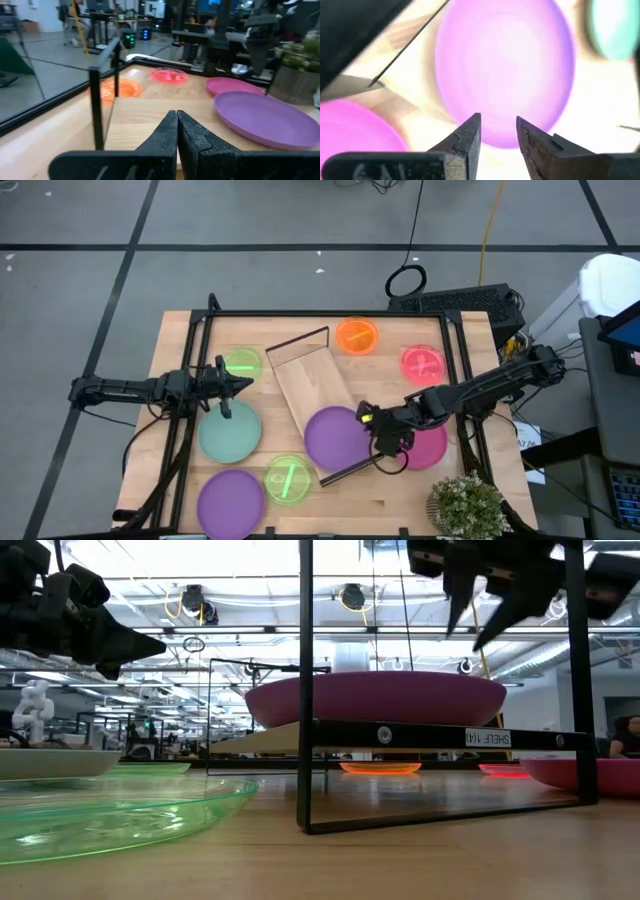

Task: Place and stack plates onto a shelf
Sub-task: Put the top yellow green plate on the shelf

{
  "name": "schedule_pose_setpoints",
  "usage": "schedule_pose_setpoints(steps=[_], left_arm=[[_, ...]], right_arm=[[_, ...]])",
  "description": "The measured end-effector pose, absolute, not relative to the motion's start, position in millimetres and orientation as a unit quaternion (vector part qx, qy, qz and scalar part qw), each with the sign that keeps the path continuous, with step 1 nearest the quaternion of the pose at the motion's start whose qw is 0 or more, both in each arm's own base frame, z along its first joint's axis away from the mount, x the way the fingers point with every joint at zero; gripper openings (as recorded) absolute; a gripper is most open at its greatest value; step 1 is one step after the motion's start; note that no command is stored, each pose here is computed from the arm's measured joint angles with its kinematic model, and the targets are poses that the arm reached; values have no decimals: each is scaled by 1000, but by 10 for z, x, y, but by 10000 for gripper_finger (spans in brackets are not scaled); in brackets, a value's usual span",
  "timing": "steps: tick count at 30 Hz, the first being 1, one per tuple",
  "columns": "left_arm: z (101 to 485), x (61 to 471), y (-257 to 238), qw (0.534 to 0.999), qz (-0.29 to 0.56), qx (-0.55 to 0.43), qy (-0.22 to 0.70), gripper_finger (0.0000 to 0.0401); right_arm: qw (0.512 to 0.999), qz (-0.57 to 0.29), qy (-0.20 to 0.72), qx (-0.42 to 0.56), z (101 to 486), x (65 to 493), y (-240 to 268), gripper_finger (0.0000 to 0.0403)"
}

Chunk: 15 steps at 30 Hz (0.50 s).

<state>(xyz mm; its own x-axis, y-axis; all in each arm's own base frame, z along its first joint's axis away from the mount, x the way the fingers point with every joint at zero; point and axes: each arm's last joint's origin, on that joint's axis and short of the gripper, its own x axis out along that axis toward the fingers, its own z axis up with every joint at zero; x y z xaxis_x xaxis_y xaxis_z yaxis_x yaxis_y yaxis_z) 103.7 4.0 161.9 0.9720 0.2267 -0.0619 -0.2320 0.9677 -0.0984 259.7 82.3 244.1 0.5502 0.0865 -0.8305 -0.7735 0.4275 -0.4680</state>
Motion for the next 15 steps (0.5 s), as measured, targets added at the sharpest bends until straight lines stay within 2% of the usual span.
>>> schedule_pose_setpoints(steps=[10,15], left_arm=[[1570,1070,47,988,132,-65,51,1],[1501,1110,45,984,136,-75,87,1]], right_arm=[[819,162,398,-381,2721,2369,705,105],[853,123,404,-306,2838,2221,656,105]])
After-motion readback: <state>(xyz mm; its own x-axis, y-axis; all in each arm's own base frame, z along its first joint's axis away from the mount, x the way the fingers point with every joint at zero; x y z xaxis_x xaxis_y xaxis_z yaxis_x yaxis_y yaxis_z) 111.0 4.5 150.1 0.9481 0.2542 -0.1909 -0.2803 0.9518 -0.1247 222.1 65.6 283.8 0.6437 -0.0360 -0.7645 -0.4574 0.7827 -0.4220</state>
